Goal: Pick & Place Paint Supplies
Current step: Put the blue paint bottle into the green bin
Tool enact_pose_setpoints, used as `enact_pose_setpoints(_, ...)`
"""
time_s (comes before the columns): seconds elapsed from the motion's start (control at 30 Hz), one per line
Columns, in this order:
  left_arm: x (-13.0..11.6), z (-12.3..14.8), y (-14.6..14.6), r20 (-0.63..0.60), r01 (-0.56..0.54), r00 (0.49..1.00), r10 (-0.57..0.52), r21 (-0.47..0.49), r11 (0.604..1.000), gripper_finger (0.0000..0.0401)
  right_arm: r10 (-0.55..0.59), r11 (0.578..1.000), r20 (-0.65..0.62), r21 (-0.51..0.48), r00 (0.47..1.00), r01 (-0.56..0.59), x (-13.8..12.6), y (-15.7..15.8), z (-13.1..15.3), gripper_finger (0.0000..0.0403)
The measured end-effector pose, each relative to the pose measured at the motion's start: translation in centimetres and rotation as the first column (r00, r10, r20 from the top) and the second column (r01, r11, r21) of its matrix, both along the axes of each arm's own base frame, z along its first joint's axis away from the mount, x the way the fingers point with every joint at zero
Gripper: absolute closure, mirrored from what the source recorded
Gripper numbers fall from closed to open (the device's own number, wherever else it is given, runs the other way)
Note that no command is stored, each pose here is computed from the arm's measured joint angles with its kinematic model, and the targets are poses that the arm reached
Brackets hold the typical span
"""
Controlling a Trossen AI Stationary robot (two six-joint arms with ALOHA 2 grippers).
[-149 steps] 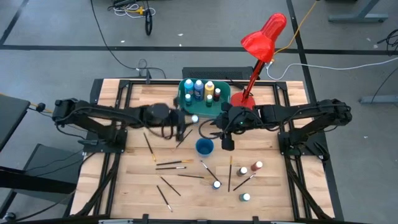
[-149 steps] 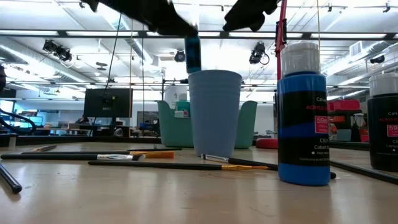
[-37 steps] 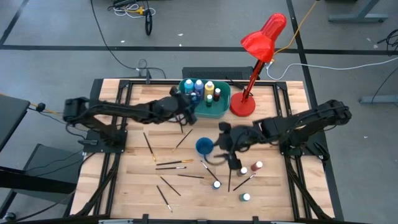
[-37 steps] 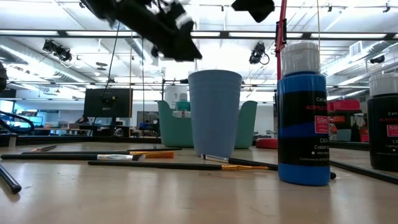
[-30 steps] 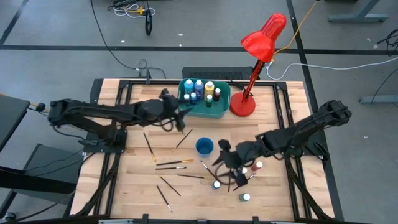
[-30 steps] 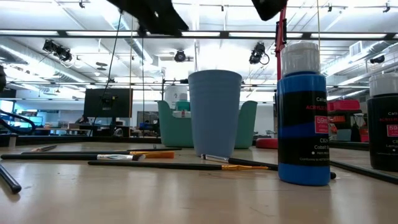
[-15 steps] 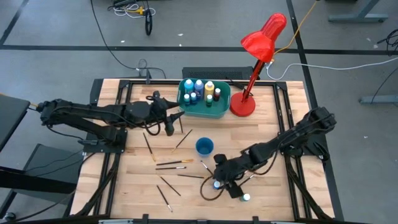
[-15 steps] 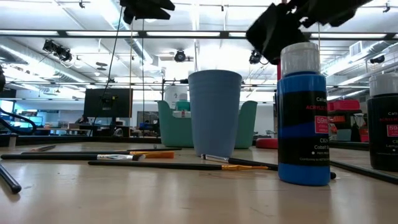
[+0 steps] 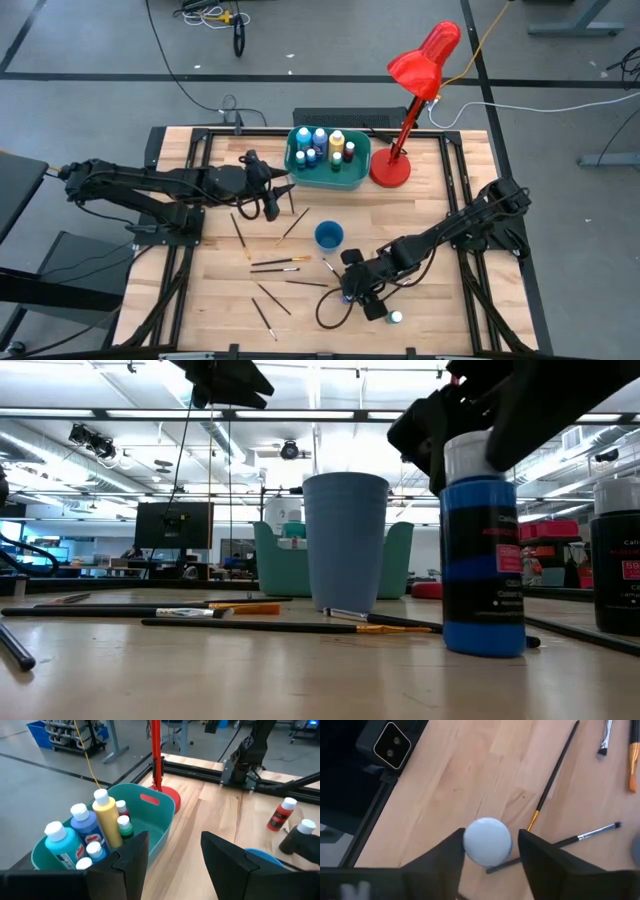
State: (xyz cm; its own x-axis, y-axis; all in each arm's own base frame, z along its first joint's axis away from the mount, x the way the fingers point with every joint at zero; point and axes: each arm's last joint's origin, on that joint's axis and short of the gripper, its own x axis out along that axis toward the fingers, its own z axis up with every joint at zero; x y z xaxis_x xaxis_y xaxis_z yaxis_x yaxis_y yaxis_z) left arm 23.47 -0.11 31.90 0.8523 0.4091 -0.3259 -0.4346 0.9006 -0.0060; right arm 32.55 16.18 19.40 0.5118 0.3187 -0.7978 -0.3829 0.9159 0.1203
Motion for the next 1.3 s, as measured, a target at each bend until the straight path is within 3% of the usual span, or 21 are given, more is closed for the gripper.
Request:
enact_pose_setpoints(0.17,0.0,0.0,0.0,0.002,0.004,1.0,-0.004,-0.003,1.0,0.0211,0.006,1.0,0.021,0.002,1.0,-0.007,0.1,-0.3,0.3,0.0301)
enact_pose_setpoints(0.3,0.0,0.0,0.0,0.002,0.005,1.0,-0.005,-0.003,1.0,0.0211,0.053,0.999,0.118,0.007,0.992,-0.054,0.0,-0.4,2.3,0.0301)
enact_pose_setpoints(0.43,0.0,0.0,-0.1,0.002,0.02,1.0,-0.02,-0.01,1.0,0.0211,0.016,1.0,0.217,0.0,0.976,-0.017,-0.7,-1.6,5.2,0.0301)
enact_pose_setpoints(0.63,0.1,0.0,-0.3,0.002,0.112,0.994,-0.112,-0.048,0.993,0.0211,-0.024,0.99,0.498,-0.11,0.867,0.09,-1.9,-4.6,10.9,0.0283)
enact_pose_setpoints(0.77,0.1,-0.1,-0.4,0.002,0.145,0.989,-0.145,-0.06,0.988,0.0211,-0.119,0.934,0.583,-0.209,0.804,0.291,-1.6,-8.7,12.6,0.0289)
enact_pose_setpoints(1.03,0.2,0.0,-0.4,0.012,0.146,0.989,-0.145,-0.058,0.988,0.0211,-0.37,0.817,0.533,-0.203,0.761,0.54,0.8,-18.4,10.5,0.029)
enact_pose_setpoints(1.13,0.2,0.0,-0.4,0.012,0.144,0.99,-0.144,-0.057,0.988,0.0211,-0.445,0.773,0.488,-0.216,0.751,0.597,1.4,-21.4,8.8,0.029)
enact_pose_setpoints(1.3,0.2,0.2,-0.4,0.03,0.145,0.989,-0.143,-0.055,0.988,0.0211,-0.5,0.735,0.421,-0.256,0.757,0.628,2.2,-24.4,6.1,0.029)
